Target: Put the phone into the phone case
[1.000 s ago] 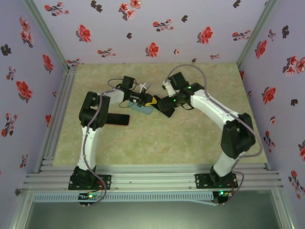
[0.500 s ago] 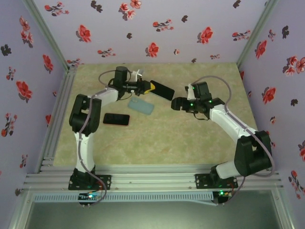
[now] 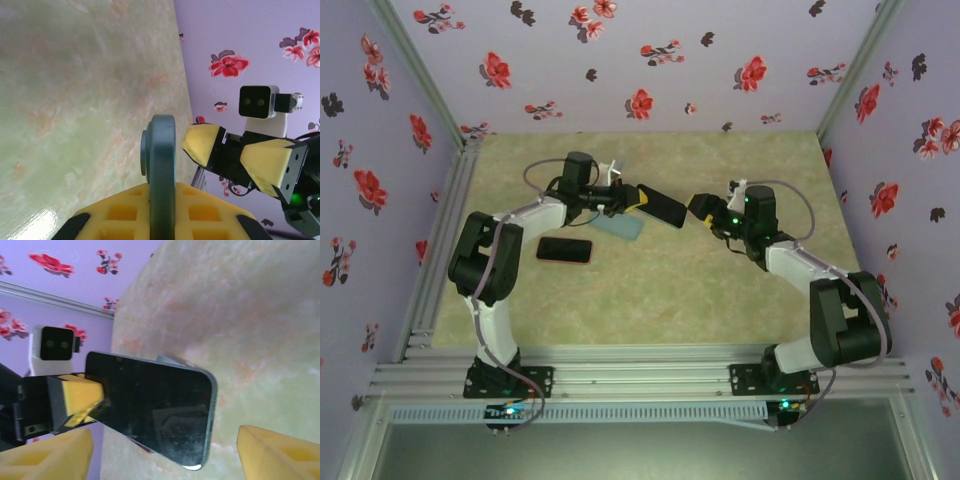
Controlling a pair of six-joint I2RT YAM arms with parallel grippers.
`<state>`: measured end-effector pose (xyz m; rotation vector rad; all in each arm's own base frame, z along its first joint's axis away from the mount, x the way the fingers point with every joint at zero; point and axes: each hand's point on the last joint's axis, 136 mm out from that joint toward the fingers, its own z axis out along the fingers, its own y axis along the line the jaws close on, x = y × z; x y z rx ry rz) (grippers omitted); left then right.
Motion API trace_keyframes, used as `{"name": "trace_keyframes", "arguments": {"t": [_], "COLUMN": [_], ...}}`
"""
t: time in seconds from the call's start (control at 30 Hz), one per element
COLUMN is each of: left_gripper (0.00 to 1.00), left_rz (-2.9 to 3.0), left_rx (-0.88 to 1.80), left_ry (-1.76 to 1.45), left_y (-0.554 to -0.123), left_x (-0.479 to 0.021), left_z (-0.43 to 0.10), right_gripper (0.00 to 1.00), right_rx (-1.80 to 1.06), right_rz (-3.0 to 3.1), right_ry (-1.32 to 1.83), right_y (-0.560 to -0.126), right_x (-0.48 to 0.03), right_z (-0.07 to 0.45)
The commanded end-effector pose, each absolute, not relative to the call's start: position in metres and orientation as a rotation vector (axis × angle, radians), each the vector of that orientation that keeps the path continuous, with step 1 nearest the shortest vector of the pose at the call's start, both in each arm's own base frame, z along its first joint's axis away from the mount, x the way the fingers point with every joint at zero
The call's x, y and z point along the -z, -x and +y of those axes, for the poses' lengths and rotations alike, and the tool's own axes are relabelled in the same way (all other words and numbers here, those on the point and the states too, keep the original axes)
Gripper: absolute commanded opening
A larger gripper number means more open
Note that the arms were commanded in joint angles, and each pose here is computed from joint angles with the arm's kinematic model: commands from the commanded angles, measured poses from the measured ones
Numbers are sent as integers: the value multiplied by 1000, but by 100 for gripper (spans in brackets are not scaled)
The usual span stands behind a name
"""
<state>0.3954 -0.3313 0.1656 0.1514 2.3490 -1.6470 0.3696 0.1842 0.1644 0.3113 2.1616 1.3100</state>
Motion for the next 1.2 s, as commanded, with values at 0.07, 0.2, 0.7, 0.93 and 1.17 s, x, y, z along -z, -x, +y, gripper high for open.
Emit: {"name": "trace_keyframes", "arguments": {"t": [0.07,0.2,0.7,0.93,1.17], "left_gripper": [0,0,0,0,0], "left_rz": [2215,2204,2154,2156,2168], "left_rx": [1667,1679,1773,1816,1845], "left_ry": [-205,-206,-169,-169,-198], "left_y": [-400,-399,-395,-390,-383], "left_x": [-214,-219,-235,-235,-235], "left_z": [-337,-340,-349,-355,-360], "right_gripper": [79,80,69,60,57], "right_rx": [-1394,-1398,-1548,-1531,-1525], "right_rz": [2090,2086,1987,2004,1996], "right_ry": [-312,-328,-341,-292,-276], "right_y": [-370,-368,-379,-380,-383], "right_x": [-169,-163,-161,-166,-170], "right_z": [188,187,199,206,208]}}
